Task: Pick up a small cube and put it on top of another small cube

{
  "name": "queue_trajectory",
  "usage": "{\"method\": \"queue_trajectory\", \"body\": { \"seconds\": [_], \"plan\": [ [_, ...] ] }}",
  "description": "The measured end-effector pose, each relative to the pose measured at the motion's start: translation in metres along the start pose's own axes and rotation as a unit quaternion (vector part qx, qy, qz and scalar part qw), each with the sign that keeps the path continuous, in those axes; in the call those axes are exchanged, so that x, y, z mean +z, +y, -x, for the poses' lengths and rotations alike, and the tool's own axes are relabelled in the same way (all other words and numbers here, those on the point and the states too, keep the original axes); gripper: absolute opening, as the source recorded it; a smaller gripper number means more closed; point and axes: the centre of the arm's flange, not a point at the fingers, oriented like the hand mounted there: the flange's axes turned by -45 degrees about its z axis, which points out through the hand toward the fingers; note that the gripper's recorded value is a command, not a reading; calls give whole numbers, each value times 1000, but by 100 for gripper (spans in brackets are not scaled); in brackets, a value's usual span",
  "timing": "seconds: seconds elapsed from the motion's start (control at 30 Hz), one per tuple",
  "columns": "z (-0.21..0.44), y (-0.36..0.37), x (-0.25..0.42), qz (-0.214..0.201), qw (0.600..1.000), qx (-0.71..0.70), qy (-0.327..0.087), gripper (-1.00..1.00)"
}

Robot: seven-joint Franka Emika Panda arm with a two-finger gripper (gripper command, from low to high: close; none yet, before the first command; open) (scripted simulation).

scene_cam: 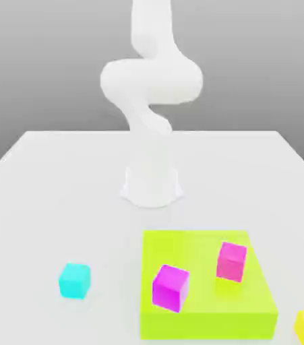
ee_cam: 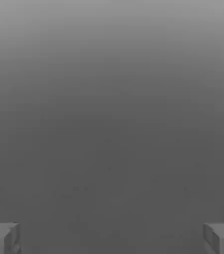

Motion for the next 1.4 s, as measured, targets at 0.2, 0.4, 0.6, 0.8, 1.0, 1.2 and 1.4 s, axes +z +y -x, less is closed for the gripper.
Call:
{"method": "queue_trajectory", "body": {
  "seconds": [0.2, 0.4, 0.6, 0.8, 1.0, 1.2, 1.4],
  "plan": [
    [20, 26, 81, -31, 994, -92, -51, 0],
    [52, 46, 154, -63, 977, -179, -96, 0],
    [96, 63, 219, -96, 950, -263, -136, 0],
    [149, 78, 273, -129, 914, -345, -173, 0],
    [208, 93, 314, -162, 867, -422, -208, 0],
    [271, 110, 341, -195, 812, -493, -243, 0],
    [333, 126, 354, -231, 746, -561, -275, 0]
  ]
}}
